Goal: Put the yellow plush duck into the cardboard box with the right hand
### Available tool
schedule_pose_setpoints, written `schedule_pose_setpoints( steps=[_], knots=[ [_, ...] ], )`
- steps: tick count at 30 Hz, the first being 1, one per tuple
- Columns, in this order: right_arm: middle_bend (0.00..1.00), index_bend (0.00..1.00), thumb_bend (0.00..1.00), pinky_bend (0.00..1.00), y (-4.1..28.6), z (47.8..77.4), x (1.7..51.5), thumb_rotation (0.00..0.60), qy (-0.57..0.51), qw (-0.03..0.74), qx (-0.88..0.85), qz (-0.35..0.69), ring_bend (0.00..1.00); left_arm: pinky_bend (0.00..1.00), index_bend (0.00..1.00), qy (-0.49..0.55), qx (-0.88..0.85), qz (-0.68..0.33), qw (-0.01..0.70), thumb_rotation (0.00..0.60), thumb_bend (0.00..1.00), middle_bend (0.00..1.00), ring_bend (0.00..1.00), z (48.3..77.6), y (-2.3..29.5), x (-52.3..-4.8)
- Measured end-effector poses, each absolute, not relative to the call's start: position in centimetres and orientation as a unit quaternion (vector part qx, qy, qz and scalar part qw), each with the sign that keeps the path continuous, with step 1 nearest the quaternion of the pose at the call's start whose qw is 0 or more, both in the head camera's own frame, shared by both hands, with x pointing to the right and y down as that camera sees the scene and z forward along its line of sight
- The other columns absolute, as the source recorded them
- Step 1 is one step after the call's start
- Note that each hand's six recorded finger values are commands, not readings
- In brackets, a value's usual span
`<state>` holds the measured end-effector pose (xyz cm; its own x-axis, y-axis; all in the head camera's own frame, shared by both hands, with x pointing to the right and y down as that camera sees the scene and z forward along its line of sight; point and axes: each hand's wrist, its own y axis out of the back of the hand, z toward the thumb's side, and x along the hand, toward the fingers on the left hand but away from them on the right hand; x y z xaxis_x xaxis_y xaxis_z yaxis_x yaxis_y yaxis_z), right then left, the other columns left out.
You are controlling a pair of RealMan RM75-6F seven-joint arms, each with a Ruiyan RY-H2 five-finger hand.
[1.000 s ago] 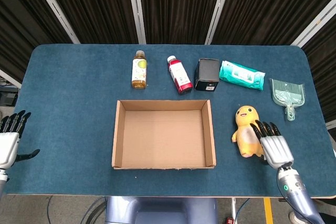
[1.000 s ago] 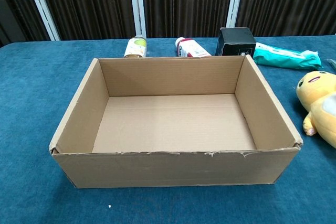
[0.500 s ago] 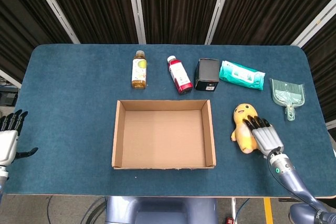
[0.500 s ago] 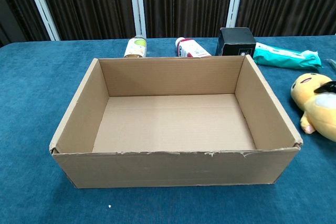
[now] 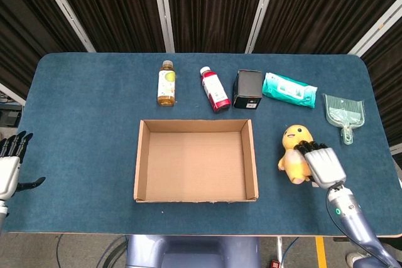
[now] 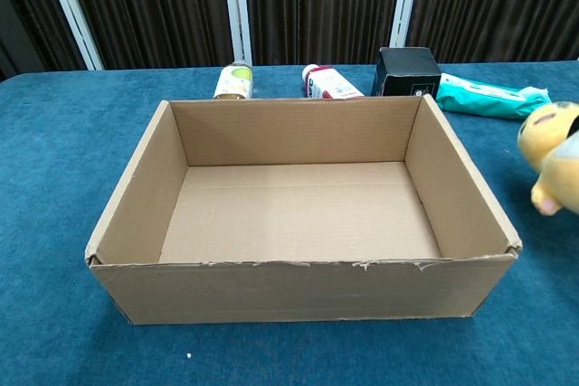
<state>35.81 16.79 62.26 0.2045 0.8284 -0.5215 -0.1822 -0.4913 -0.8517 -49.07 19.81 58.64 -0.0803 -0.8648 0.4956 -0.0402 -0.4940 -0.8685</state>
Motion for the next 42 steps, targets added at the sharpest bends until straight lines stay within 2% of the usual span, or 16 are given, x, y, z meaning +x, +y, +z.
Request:
schedule_pose_setpoints(
  steps=[10, 18, 21, 23, 25, 27, 29, 35, 42],
  knots=[
    [0.34, 0.48, 0.48, 0.62, 15.6, 55.8, 29.7, 0.6, -0.245, 0.512, -0.631, 0.529, 0.41, 0.0, 0.0, 0.386, -0.604, -0.612, 0.335, 0.6, 0.0, 0.0, 0.0, 57.7, 20.1, -48.6],
    [0.31, 0.44, 0.45, 0.6, 15.1, 52.8, 22.2, 0.6, -0.214, 0.556, -0.649, 0.474, 0.39, 0.0, 0.0, 0.385, -0.61, -0.607, 0.333, 0.6, 0.0, 0.0, 0.0, 57.6, 20.2, -48.5],
    [0.26, 0.37, 0.33, 0.52, 15.5, 52.5, 19.3, 0.6, -0.195, 0.565, -0.661, 0.453, 0.35, 0.0, 0.0, 0.384, -0.612, -0.605, 0.335, 0.6, 0.0, 0.0, 0.0, 57.5, 20.2, -48.5],
    [0.15, 0.2, 0.15, 0.37, 16.0, 52.6, 17.4, 0.6, -0.187, 0.566, -0.671, 0.44, 0.27, 0.0, 0.0, 0.385, -0.613, -0.602, 0.336, 0.6, 0.0, 0.0, 0.0, 57.4, 20.3, -48.4],
    [0.04, 0.06, 0.04, 0.22, 16.5, 52.9, 15.7, 0.6, -0.184, 0.562, -0.682, 0.431, 0.13, 0.0, 0.02, 0.386, -0.614, -0.6, 0.337, 0.6, 0.0, 0.0, 0.0, 57.3, 20.4, -48.4],
    [0.0, 0.0, 0.0, 0.07, 16.9, 53.3, 14.3, 0.6, -0.182, 0.553, -0.694, 0.424, 0.02, 0.0, 0.06, 0.386, -0.615, -0.6, 0.336, 0.6, 0.0, 0.0, 0.0, 57.2, 20.4, -48.4],
    [0.0, 0.0, 0.0, 0.01, 17.4, 53.9, 13.0, 0.6, -0.181, 0.534, -0.712, 0.419, 0.0, 0.0, 0.08, 0.384, -0.617, -0.599, 0.336, 0.6, 0.0, 0.0, 0.0, 57.2, 20.5, -48.4],
    [0.0, 0.0, 0.0, 0.0, 17.8, 55.5, 10.2, 0.6, -0.172, 0.503, -0.738, 0.416, 0.0, 0.0, 0.09, 0.384, -0.618, -0.599, 0.334, 0.6, 0.0, 0.0, 0.0, 57.2, 20.6, -48.5],
    [0.0, 0.0, 0.0, 0.0, 16.8, 54.9, 12.4, 0.6, -0.191, 0.508, -0.711, 0.447, 0.0, 0.0, 0.09, 0.387, -0.619, -0.597, 0.334, 0.6, 0.0, 0.0, 0.0, 57.0, 20.7, -48.6]
  ],
)
